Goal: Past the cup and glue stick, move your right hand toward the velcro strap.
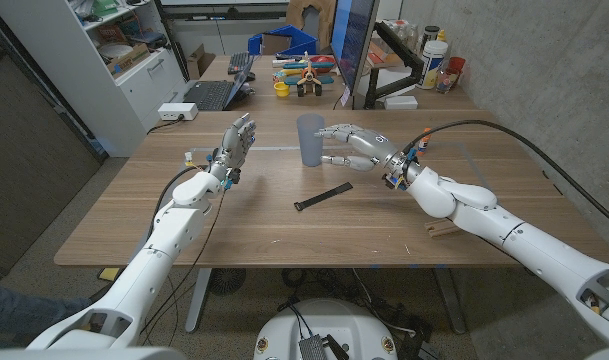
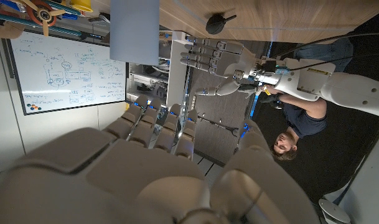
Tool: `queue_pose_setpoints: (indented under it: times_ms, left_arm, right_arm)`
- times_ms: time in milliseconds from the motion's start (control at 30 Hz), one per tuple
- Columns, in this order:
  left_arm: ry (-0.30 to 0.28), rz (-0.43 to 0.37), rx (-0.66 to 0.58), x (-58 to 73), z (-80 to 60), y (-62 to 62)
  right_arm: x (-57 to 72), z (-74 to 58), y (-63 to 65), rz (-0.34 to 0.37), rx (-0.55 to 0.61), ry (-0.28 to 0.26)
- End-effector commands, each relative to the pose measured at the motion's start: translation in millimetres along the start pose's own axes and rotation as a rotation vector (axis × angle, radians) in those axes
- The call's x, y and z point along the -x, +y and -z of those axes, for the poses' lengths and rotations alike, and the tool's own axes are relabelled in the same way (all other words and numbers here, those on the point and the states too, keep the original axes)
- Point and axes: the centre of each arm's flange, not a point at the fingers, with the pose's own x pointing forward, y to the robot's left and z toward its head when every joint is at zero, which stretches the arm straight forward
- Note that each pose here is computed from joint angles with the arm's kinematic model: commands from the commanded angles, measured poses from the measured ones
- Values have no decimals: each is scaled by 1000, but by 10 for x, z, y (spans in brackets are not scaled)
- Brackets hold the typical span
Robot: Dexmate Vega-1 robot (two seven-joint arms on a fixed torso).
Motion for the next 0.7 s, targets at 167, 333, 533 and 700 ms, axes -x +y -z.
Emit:
queue_pose_setpoints:
  times_ms: [167, 333, 533, 700]
  left_arm:
    - [0, -3, 2, -16, 1, 32]
    - [2, -2, 0, -29, 1, 41]
    - [5, 2, -4, -41, 0, 47]
    - [5, 6, -2, -55, -3, 46]
  right_arm:
    - [-64, 0, 123, -61, 11, -16]
    - [-77, 0, 167, -78, 15, -15]
    - [-83, -6, 223, -99, 21, -15]
    - [-88, -11, 257, -116, 26, -16]
